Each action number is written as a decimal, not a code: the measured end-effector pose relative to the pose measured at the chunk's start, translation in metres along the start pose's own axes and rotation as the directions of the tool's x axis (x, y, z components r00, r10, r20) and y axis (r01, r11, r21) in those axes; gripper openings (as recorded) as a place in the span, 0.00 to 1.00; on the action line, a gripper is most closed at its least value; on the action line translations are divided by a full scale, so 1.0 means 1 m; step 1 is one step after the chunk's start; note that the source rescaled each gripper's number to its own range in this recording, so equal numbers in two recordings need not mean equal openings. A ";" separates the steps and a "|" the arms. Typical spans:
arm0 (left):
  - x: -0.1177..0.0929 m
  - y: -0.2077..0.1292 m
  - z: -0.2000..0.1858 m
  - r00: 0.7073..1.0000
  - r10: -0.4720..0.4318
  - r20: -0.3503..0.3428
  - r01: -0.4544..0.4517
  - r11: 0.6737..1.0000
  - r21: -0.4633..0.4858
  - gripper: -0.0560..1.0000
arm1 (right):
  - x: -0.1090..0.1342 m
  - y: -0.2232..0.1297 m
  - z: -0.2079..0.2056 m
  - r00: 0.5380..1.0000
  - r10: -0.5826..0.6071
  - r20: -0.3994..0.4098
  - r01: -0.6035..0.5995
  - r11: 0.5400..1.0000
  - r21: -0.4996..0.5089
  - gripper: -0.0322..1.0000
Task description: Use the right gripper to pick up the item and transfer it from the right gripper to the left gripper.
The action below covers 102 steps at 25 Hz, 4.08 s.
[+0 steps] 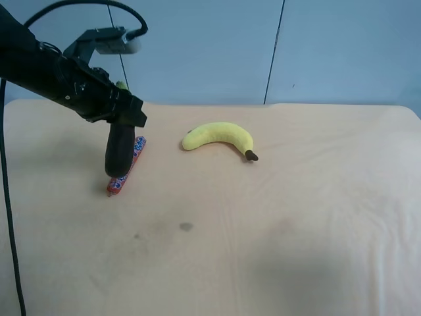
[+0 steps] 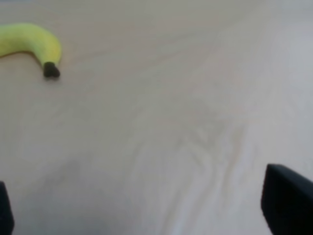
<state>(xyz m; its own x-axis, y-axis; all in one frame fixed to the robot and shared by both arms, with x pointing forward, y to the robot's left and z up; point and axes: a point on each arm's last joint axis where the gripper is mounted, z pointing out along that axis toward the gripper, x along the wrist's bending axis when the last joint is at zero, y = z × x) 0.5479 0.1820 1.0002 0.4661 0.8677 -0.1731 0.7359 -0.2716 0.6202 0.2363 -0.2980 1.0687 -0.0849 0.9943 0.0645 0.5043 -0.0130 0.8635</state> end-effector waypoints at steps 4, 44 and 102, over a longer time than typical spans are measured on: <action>0.003 -0.010 0.012 1.000 -0.015 0.006 0.015 0.996 0.088 0.05 | 0.000 0.000 0.000 1.000 0.004 0.007 -0.004 1.000 -0.001 1.00; 0.003 -0.031 0.036 0.994 -0.097 0.050 0.080 0.960 0.269 0.05 | 0.001 -0.007 -0.011 0.997 0.040 0.065 -0.034 0.995 -0.090 1.00; -0.032 -0.031 -0.124 0.997 -0.080 -0.018 0.082 0.969 0.231 0.94 | 0.001 -0.007 -0.011 0.997 0.040 0.065 -0.034 0.995 -0.090 1.00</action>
<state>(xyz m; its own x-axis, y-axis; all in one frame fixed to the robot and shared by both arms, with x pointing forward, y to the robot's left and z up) 0.4489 0.2142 1.0817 0.3966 0.8941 -0.2081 0.8652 -0.2883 0.4103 0.2229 -0.2982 1.0683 -0.0084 0.9977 0.0665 0.4275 -0.0566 0.9022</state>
